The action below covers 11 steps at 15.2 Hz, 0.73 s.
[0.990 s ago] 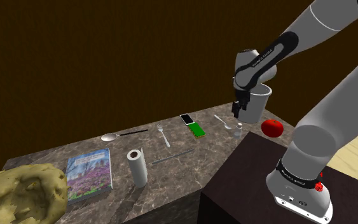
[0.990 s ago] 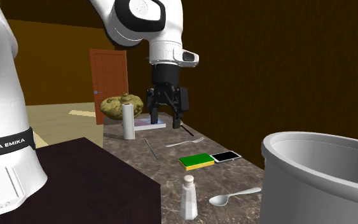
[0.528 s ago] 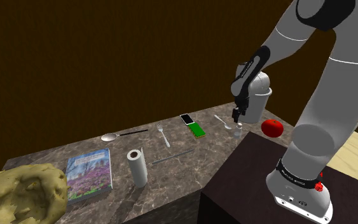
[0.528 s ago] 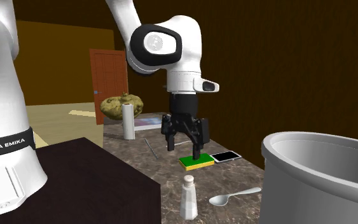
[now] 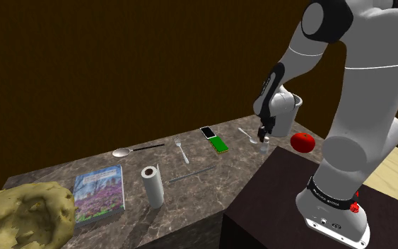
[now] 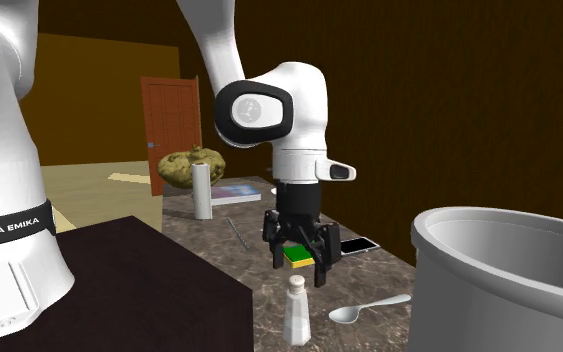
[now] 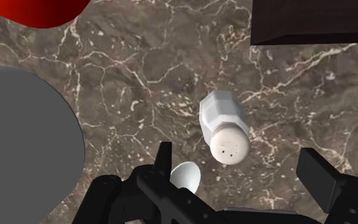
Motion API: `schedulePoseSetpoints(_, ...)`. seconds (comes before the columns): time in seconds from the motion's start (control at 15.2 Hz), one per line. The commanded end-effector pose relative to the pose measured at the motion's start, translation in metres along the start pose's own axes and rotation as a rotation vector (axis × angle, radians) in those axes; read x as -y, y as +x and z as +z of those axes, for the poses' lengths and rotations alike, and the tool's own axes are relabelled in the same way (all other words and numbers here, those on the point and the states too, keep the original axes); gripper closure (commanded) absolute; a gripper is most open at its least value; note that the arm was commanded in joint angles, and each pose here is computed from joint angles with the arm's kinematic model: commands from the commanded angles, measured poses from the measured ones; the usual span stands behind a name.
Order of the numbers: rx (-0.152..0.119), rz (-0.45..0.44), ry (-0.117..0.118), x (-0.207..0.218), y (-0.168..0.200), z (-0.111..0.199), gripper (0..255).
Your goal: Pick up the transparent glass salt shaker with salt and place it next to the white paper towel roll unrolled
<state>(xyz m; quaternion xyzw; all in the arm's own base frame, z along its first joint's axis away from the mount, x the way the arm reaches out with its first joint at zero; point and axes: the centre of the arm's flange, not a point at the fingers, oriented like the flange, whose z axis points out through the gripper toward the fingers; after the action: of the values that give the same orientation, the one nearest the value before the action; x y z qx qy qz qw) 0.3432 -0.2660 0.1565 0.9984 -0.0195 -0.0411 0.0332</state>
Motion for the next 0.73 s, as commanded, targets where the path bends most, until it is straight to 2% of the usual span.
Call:
schedulePoseSetpoints(0.0, -0.001, 0.0, 0.0, -0.0006, 0.0005, 0.0108, 0)
schedulePoseSetpoints(0.53, -0.001, 0.0, 0.0, -0.0006, 0.0005, 0.0139, 0)
schedulePoseSetpoints(0.59, -0.001, 0.0, 0.0, -0.0006, 0.0005, 0.0139, 255)
schedulePoseSetpoints(0.66, -0.001, 0.0, 0.0, -0.0006, 0.0005, 0.0139, 255)
